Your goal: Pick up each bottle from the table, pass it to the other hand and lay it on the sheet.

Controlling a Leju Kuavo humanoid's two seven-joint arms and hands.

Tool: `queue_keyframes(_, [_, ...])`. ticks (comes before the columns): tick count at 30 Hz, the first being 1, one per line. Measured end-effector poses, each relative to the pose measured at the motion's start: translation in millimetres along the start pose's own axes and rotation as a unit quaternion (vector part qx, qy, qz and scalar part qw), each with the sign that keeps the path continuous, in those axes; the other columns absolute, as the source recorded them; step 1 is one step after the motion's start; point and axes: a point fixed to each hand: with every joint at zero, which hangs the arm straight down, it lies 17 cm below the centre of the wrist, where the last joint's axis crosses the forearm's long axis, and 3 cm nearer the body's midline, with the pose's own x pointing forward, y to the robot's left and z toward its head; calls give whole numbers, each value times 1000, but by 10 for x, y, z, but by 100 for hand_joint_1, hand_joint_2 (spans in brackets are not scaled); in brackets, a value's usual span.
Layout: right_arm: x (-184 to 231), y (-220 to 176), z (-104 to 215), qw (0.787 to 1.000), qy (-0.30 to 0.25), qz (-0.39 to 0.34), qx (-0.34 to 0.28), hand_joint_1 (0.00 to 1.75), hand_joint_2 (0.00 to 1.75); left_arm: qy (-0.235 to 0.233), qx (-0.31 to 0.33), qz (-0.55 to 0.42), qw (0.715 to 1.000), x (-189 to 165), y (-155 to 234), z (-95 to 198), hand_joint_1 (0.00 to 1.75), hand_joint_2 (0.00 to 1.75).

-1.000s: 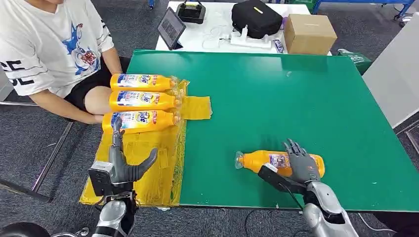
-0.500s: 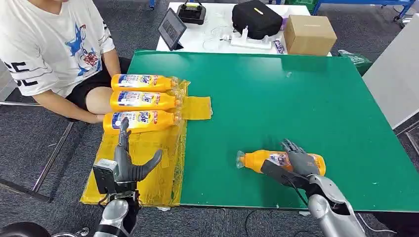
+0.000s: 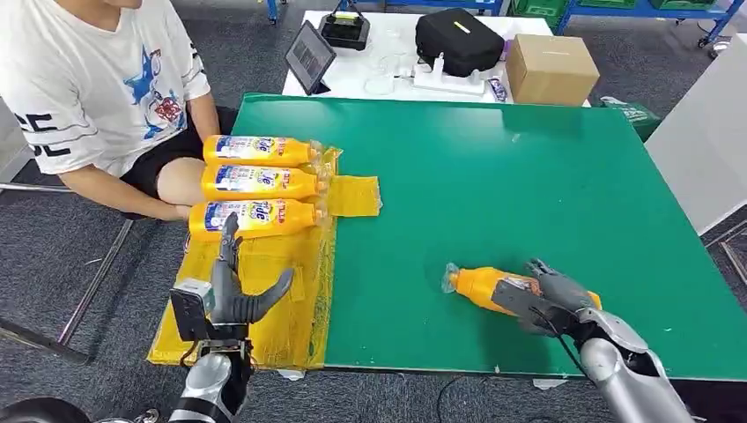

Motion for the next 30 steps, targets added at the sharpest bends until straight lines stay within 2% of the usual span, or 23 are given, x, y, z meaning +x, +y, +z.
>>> queue_keyframes(10, [-238,8,97,999,17,33,23,175,175,17,-5,18,1000,-104,-33,-2,0,175])
queue_keyframes(12, [-232,-33,94,999,14,35,10,175,175,20,-4,21,1000,-119,-34,6,0,175])
queue_keyframes(14, [-109,-90,61,999,-4,34,-25,175,175,21,-4,21,1000,-126,-31,14,0,175])
queue_keyframes(18, [591,-429,19,978,-98,-4,-182,175,175,23,0,19,1000,-128,-17,45,0,175])
queue_keyframes(21, [994,-416,17,968,-129,-39,-214,175,175,22,-2,20,1000,-107,-45,40,0,175])
queue_keyframes(23, [1256,-670,149,941,-173,-63,-285,175,175,22,1,21,1000,-103,-43,54,0,175])
queue_keyframes(25, [1554,-995,366,902,-214,-77,-367,175,175,23,2,26,999,-97,-54,67,0,175])
queue_keyframes(30, [1981,-1507,905,818,-264,-109,-500,175,175,27,-6,48,998,-66,-143,68,0,175])
